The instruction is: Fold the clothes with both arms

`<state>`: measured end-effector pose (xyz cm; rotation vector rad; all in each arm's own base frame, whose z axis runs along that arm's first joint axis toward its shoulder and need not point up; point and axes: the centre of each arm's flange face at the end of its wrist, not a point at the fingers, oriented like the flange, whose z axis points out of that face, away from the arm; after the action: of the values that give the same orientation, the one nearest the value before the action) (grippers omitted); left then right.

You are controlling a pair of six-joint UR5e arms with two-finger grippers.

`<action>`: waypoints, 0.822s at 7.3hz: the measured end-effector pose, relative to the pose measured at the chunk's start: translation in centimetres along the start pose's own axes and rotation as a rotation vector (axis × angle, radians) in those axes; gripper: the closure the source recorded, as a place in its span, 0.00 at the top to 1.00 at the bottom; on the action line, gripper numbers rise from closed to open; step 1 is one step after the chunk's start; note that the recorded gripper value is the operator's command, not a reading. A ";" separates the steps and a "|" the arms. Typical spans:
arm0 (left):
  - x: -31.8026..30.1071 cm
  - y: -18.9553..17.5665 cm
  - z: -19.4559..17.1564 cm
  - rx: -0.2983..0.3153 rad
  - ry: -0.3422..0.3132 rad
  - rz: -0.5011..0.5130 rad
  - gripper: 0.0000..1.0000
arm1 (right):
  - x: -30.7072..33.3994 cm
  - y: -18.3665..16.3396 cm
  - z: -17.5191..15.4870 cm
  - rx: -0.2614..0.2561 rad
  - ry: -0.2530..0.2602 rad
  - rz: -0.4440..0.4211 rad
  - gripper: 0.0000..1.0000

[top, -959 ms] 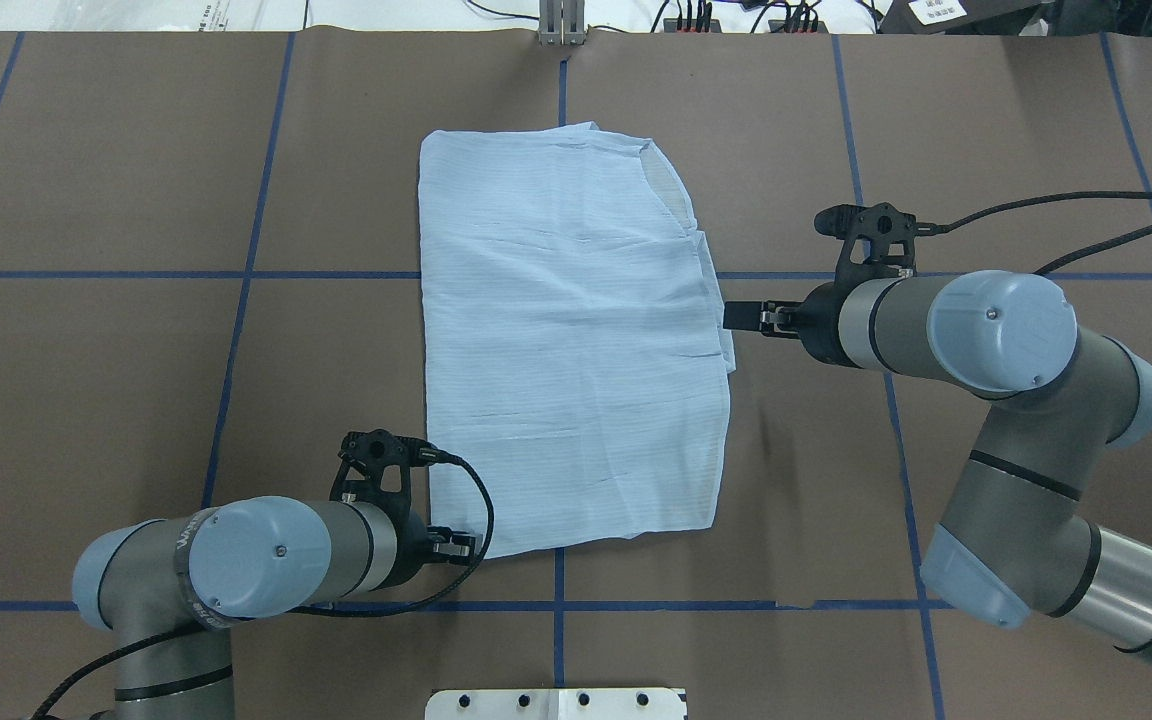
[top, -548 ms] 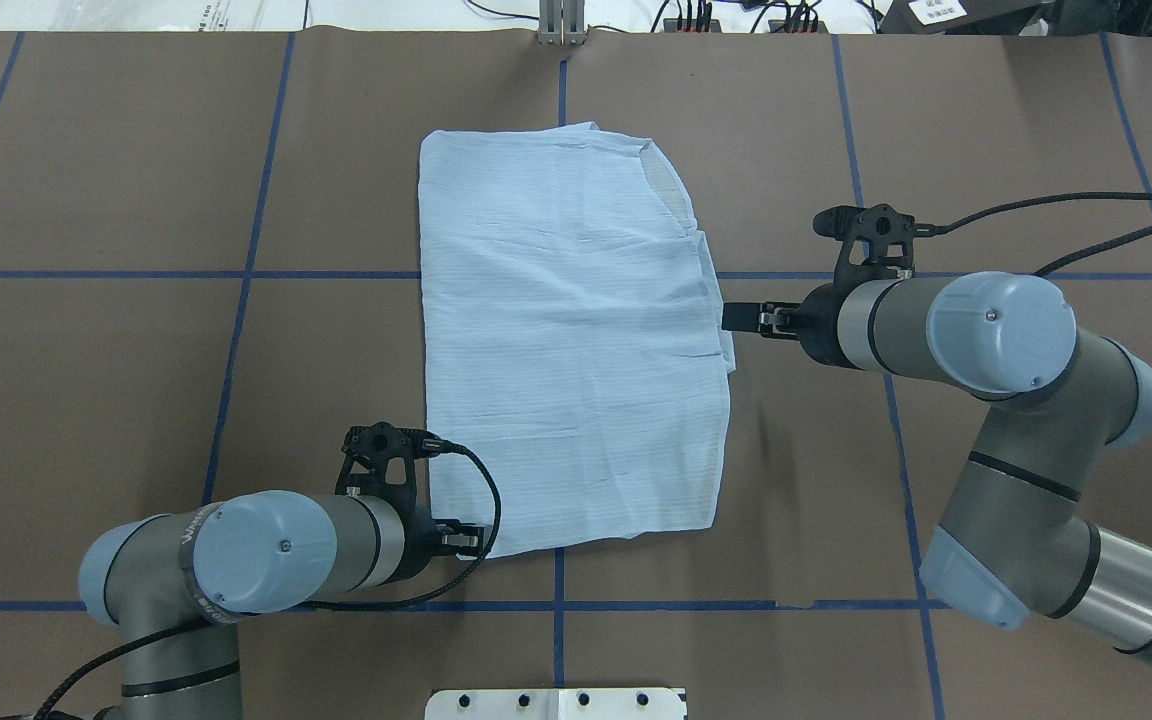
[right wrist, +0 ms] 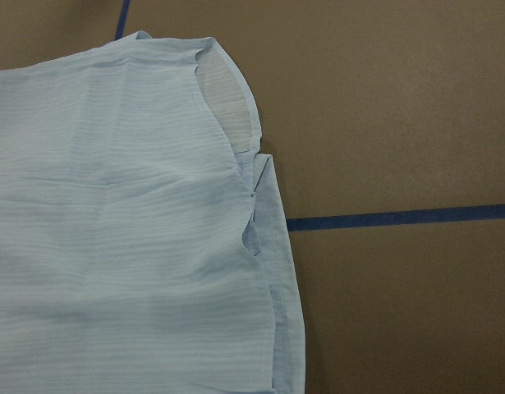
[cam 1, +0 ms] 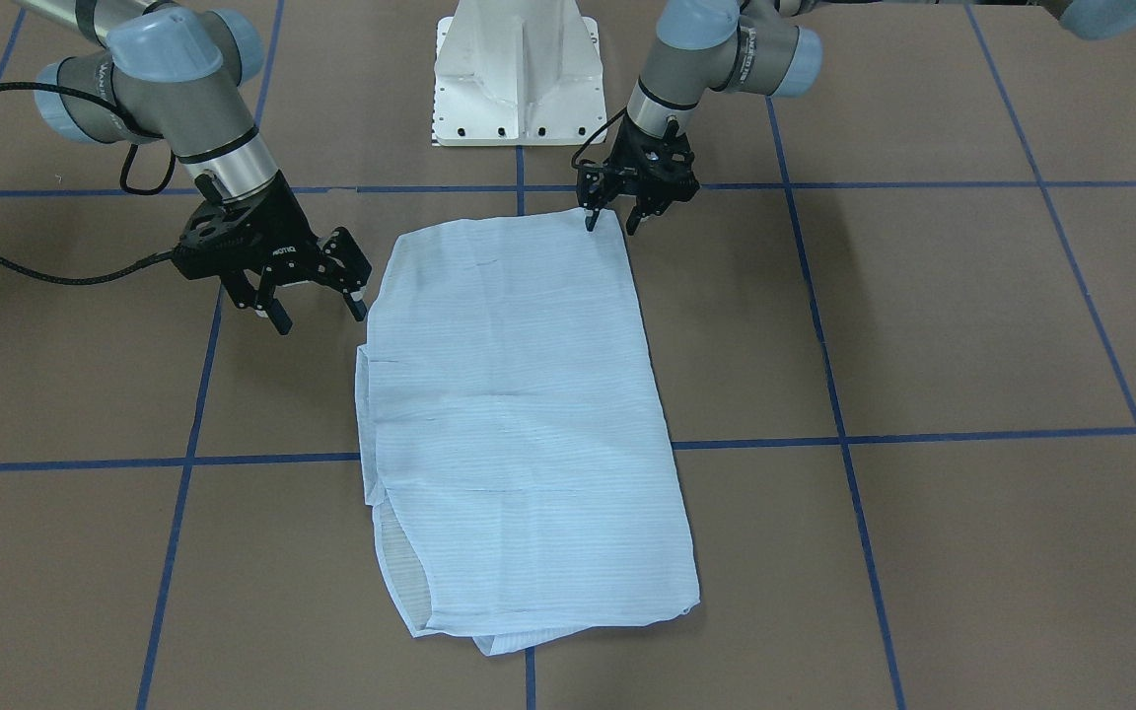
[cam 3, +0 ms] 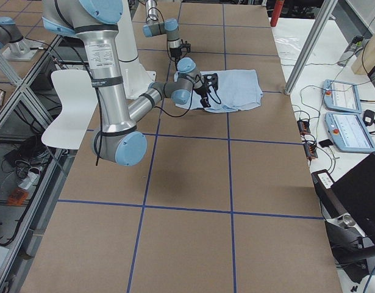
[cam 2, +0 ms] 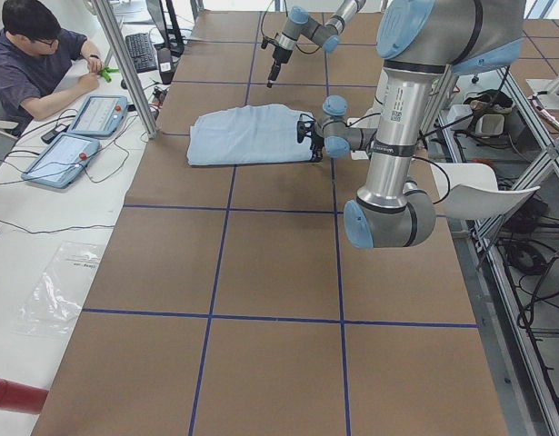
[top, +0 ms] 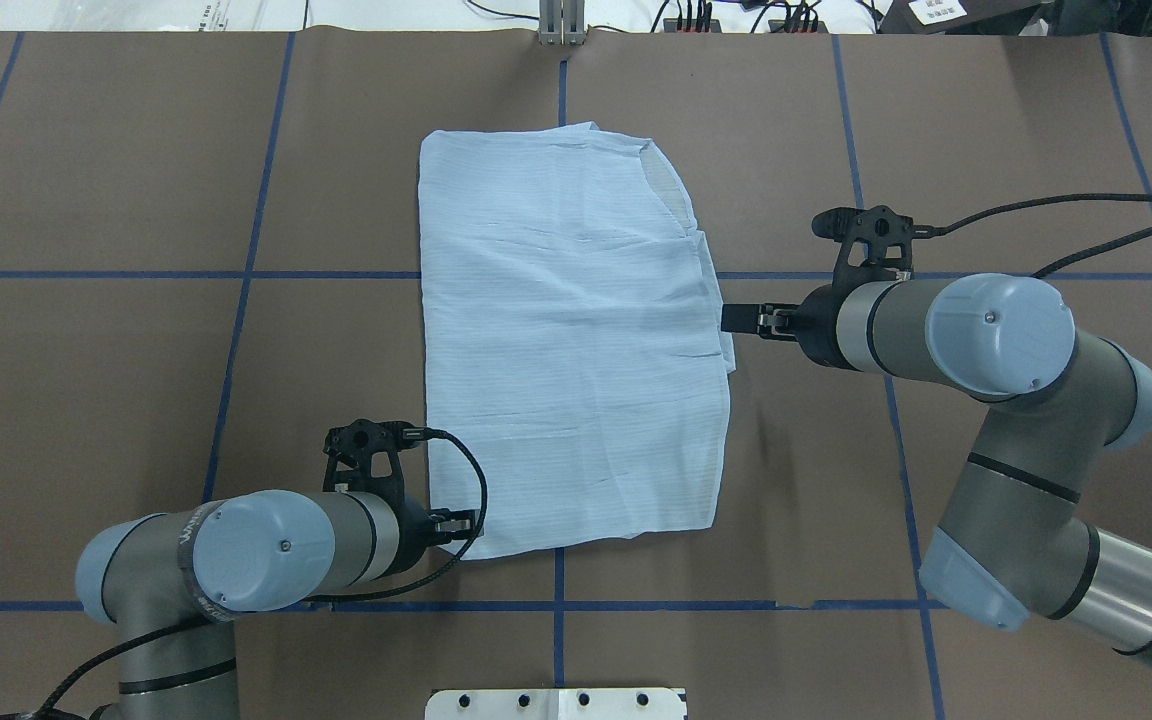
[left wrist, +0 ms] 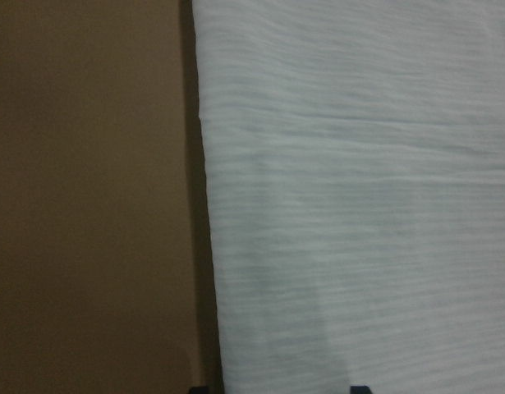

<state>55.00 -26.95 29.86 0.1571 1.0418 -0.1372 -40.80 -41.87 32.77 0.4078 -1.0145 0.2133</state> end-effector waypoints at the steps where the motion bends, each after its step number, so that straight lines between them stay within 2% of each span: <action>1: 0.0 0.1 0.1 -0.002 -0.003 -0.002 0.59 | 0.0 0.0 0.0 0.000 0.001 0.000 1.00; 2: 0.0 0.3 0.1 -0.003 -0.004 -0.002 0.34 | 0.0 0.0 0.0 0.000 0.001 0.000 1.00; 3: 0.0 0.4 0.2 -0.004 -0.004 -0.002 0.00 | 0.0 0.0 0.0 0.000 0.001 0.000 1.00; 6: 0.1 0.6 0.2 -0.005 -0.001 -0.002 0.00 | 0.1 0.3 0.3 -0.002 0.013 0.001 0.98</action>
<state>55.33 -26.42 29.87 0.1516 1.0408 -0.1365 -41.10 -41.75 33.03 0.4044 -1.0022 0.2154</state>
